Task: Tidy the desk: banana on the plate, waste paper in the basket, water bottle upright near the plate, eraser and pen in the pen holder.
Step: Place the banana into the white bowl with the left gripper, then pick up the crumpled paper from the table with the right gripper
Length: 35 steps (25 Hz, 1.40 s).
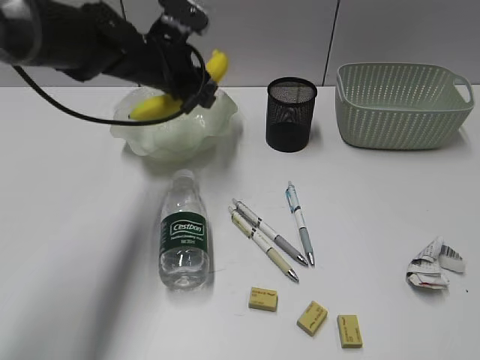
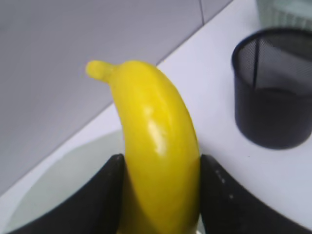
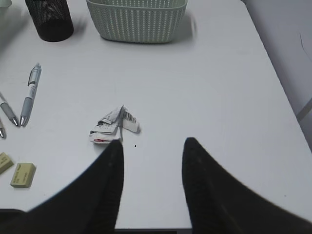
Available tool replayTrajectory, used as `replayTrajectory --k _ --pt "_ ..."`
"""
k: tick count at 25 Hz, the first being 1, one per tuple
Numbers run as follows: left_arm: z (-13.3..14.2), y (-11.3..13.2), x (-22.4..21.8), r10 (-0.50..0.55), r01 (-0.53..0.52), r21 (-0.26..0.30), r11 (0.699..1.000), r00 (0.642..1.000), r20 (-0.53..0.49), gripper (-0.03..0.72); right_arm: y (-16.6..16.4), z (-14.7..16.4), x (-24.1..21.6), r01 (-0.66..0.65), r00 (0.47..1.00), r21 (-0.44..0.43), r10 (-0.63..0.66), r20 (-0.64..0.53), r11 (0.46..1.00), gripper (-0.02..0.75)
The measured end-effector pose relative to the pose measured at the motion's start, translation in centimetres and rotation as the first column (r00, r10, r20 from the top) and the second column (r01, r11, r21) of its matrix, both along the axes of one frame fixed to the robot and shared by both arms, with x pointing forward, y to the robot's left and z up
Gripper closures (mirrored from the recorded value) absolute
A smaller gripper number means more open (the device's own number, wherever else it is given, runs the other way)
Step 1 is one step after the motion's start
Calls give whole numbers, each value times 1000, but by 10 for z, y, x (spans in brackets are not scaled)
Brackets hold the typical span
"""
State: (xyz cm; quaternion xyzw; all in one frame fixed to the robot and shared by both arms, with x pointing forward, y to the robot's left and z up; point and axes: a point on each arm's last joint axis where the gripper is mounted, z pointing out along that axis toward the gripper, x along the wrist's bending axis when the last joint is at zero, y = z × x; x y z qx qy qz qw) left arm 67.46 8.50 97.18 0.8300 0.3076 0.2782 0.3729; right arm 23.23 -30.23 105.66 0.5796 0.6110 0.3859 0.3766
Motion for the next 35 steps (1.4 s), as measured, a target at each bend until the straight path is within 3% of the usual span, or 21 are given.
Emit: replayTrajectory --k 5,10,13,17,22,25,28,30,32,35 --pt "-47 10 9 27 -23 40 999 995 -93 328 0 0 0 0 1000 0 0 0 1000 408" --pt "-48 12 12 63 -61 31 998 996 -66 147 0 0 0 0 1000 0 0 0 1000 408" --pt "-41 13 13 71 -70 25 997 996 -45 106 0 0 0 0 1000 0 0 0 1000 408" --pt "1 12 0 4 -6 -24 1000 998 -66 145 0 0 0 0 1000 0 0 0 1000 408" --pt "71 34 -26 6 -31 -165 986 989 -147 350 0 0 0 0 1000 0 0 0 1000 408" --pt "111 67 -53 44 -74 -164 984 982 -182 428 0 0 0 0 1000 0 0 0 1000 408" --pt "145 93 -99 108 -129 -115 985 979 -175 446 0 0 0 0 1000 0 0 0 1000 408" --pt "158 109 -137 169 -189 -97 977 968 -184 449 0 0 0 0 1000 0 0 0 1000 408" --pt "171 126 -183 234 -262 -129 957 953 -195 450 0 0 0 0 1000 0 0 0 1000 408" --pt "166 149 -245 308 -343 -144 928 925 -223 450 0 0 0 -1 1000 2 1 0 1000 408"
